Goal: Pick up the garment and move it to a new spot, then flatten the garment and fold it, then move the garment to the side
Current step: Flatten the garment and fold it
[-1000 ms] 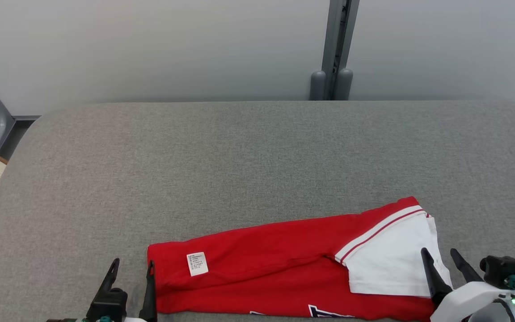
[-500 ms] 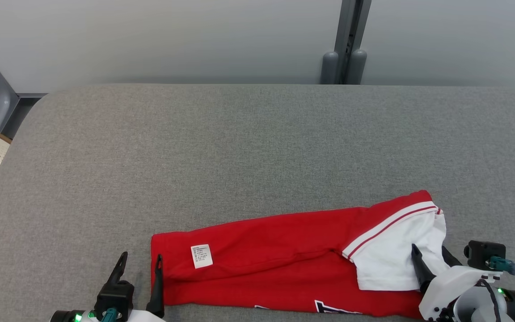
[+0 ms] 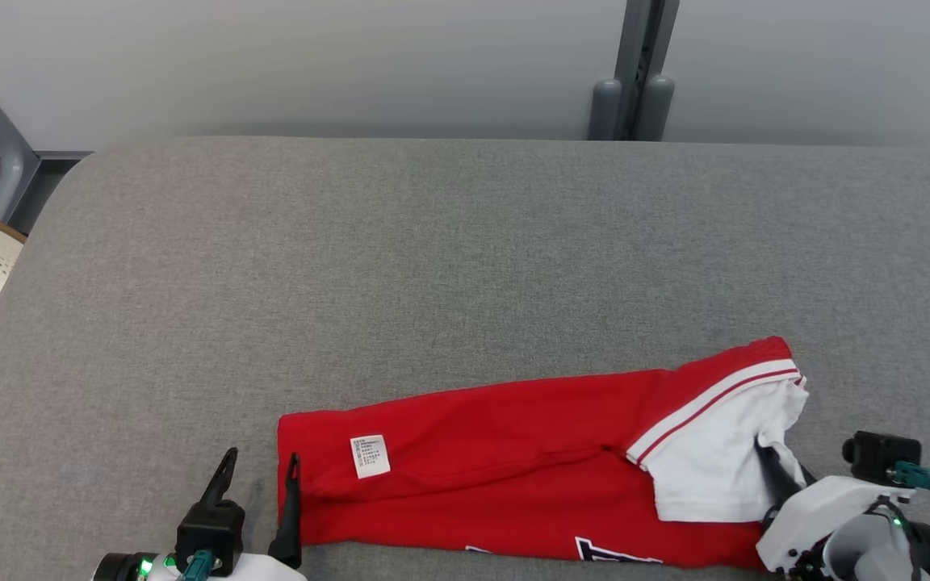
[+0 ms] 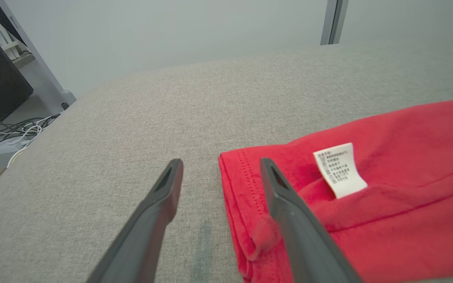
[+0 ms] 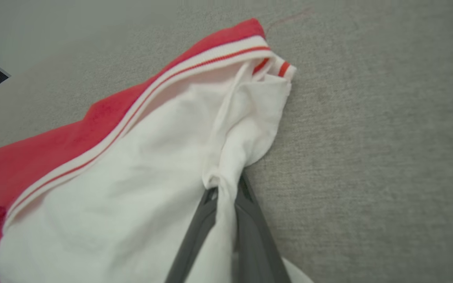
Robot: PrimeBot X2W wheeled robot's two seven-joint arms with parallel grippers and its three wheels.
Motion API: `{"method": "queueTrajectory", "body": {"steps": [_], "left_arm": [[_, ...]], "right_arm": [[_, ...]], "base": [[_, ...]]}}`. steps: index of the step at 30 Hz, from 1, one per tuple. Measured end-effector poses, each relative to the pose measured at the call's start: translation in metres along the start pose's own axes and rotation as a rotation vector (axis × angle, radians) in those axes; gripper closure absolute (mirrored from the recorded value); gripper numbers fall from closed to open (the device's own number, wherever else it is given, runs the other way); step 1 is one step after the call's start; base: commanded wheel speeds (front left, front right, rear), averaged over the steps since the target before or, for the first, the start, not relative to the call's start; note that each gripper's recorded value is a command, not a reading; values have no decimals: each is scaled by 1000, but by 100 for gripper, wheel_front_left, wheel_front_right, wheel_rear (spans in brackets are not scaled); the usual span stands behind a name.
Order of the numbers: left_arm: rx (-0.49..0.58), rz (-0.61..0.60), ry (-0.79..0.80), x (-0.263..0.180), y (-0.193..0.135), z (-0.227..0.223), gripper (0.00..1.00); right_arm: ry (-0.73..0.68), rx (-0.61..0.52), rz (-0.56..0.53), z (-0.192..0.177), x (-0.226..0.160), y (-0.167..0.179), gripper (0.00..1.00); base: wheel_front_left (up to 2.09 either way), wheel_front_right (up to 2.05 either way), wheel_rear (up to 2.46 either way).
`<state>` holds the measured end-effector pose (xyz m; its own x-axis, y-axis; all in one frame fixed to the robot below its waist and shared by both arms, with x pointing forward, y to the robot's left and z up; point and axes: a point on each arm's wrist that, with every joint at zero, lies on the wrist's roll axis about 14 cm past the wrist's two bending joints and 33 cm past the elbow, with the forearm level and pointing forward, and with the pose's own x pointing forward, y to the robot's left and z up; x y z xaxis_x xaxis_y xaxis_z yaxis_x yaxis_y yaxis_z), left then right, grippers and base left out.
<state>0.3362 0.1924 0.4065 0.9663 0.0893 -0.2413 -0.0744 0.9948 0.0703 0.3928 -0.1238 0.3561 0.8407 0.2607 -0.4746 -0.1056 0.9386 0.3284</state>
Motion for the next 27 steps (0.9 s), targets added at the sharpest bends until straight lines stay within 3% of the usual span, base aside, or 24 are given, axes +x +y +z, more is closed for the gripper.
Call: {"method": "queueTrajectory", "body": {"steps": [9,12,20,27], "left_arm": [[-5,-23,2,0,-4,-1,0],[-5,-34,2,1,-8,0,0],[-14,-83,-11,3,-23,4,0],[-18,-111,-25,-2,-32,8,0]], "right_arm": [[-130,62,-231,33,-17,-84,100],[-225,53,-256,63,-23,-96,100],[-345,4,-126,86,-27,-45,100],[-356,-52,102,81,-35,33,100]], "base": [[0,0,0],[0,0,0],[0,0,0],[0,0,0]]}}
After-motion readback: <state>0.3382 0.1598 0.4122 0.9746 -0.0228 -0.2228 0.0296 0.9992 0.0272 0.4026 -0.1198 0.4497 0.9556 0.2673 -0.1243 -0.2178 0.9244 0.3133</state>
